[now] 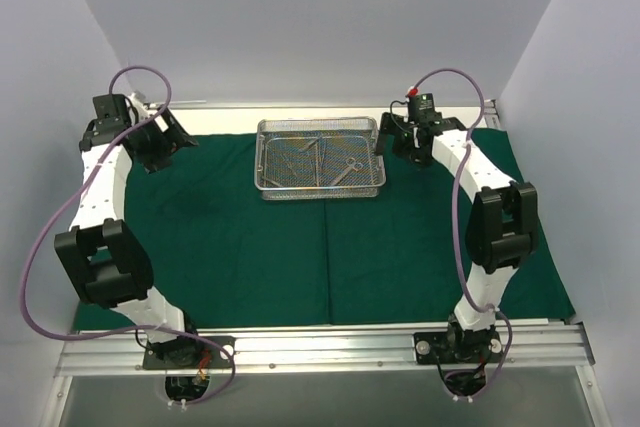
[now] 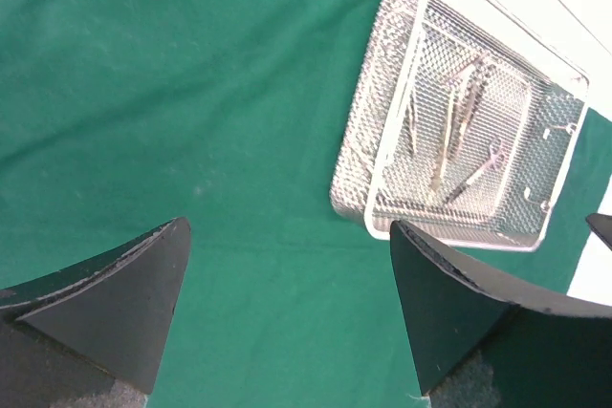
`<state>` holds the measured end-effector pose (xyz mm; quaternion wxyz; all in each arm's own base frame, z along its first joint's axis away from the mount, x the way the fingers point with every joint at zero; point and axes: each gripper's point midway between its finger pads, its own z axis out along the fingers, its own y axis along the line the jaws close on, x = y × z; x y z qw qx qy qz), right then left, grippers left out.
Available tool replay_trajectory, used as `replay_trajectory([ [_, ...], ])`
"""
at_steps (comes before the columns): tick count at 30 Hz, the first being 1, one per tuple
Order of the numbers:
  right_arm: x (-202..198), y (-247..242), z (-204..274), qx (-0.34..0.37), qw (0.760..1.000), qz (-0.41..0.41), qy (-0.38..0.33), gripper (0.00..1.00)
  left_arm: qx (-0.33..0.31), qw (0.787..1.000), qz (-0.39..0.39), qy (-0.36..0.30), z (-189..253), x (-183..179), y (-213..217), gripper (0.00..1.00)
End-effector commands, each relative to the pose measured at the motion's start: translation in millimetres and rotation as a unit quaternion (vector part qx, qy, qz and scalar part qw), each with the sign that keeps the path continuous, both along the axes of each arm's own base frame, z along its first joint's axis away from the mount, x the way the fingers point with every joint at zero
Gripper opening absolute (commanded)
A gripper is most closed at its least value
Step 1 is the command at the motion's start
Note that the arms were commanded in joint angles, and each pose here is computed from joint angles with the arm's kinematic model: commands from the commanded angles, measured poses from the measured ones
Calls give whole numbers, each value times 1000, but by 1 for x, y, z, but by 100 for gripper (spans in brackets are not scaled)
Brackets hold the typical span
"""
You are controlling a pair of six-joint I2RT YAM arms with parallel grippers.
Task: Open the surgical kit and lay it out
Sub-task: Smooth out the surgical kit at the center of the board, then pick up the container from the surgical kit.
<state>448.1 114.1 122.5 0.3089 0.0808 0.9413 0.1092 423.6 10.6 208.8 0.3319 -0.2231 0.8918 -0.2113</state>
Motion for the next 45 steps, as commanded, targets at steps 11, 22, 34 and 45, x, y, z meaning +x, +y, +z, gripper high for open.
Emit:
replay_trajectory([
  [11,7,6,-21,-18,999,12,40,95,54,992,-114,-23,3,23,-65,84],
  [22,24,16,-43,-20,998,36,51,87,99,981,-157,59,-45,39,-127,82],
  [34,35,24,-56,-17,997,43,59,79,151,965,-178,121,-90,54,-149,84],
  [45,39,31,-70,-17,996,51,69,60,165,956,-187,151,-117,63,-147,79],
])
